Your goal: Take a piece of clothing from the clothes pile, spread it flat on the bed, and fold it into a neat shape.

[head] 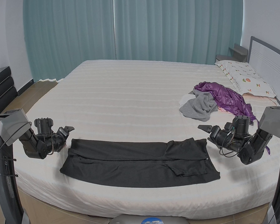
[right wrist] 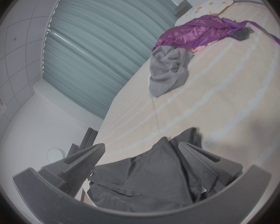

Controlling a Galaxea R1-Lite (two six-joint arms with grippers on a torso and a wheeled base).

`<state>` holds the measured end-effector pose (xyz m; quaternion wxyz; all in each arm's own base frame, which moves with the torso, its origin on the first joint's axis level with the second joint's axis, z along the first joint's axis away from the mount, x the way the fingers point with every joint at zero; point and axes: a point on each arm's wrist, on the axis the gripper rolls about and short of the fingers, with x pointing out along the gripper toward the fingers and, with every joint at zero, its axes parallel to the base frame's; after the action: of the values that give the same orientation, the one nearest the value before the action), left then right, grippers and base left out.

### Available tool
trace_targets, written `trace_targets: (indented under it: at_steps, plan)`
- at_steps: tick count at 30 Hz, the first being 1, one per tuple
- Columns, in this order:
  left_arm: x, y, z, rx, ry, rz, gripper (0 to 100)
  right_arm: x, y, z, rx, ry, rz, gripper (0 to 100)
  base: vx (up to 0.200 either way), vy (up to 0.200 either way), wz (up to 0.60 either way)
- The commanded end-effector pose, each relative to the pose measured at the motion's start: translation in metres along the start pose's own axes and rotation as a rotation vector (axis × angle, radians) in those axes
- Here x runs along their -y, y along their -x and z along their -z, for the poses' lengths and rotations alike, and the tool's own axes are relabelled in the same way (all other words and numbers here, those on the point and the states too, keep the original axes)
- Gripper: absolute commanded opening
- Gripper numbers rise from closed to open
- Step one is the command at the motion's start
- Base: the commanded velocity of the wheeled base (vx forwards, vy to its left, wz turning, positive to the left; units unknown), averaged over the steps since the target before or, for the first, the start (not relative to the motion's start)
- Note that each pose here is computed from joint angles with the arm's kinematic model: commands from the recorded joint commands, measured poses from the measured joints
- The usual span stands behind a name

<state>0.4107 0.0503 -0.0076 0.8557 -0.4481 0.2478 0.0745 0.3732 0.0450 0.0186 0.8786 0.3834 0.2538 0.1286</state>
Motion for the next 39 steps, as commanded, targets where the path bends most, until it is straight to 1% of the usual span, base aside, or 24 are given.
trace_targets:
  at_steps: [1,6,7,12,16,18,20,21,26,31,35,39]
  plan:
    - [-0.002,-0.001,0.0,-0.001,0.002,-0.003,100,-0.001,-0.01,0.018,-0.057,0.003,-0.005,100,0.0,0.0,0.0]
    - [-0.002,-0.001,0.0,-0.001,0.002,-0.003,100,0.013,-0.021,0.03,-0.091,-0.003,0.021,100,0.0,0.0,0.0]
    - [-0.002,-0.001,0.001,-0.002,0.002,-0.005,100,0.019,-0.027,0.033,-0.097,-0.008,0.034,100,0.0,0.0,0.0]
    - [-0.002,-0.001,0.0,-0.002,0.002,-0.005,100,0.029,-0.03,0.029,-0.082,-0.011,0.049,100,0.0,0.0,0.0]
    - [-0.002,-0.001,0.0,-0.002,0.002,-0.005,100,0.033,-0.032,0.032,-0.094,-0.016,0.057,100,0.0,0.0,0.0]
    - [-0.002,-0.001,0.0,-0.002,0.002,-0.005,100,0.037,-0.034,0.037,-0.107,-0.006,0.065,100,0.0,0.0,0.0]
    - [-0.002,-0.001,0.0,-0.002,0.002,-0.005,100,0.04,-0.034,0.04,-0.121,0.022,0.073,100,0.0,0.0,0.0]
    - [-0.002,-0.001,0.0,-0.002,0.002,-0.005,100,0.04,-0.033,0.041,-0.123,0.031,0.075,0,0.0,0.0,0.0]
    - [-0.002,-0.001,0.0,-0.002,0.002,-0.005,100,0.042,-0.029,0.041,-0.125,0.051,0.084,0,0.0,0.0,0.0]
    - [-0.002,-0.001,0.0,-0.002,0.002,-0.005,100,0.046,-0.022,0.041,-0.123,0.045,0.096,0,0.0,0.0,0.0]
    - [-0.003,0.0,0.001,-0.004,0.003,-0.007,100,0.047,-0.016,0.041,-0.108,0.047,0.09,0,0.0,0.0,0.0]
    - [-0.002,0.0,0.001,-0.004,0.004,-0.007,100,0.045,-0.009,0.043,-0.112,0.043,0.092,0,0.0,0.0,0.0]
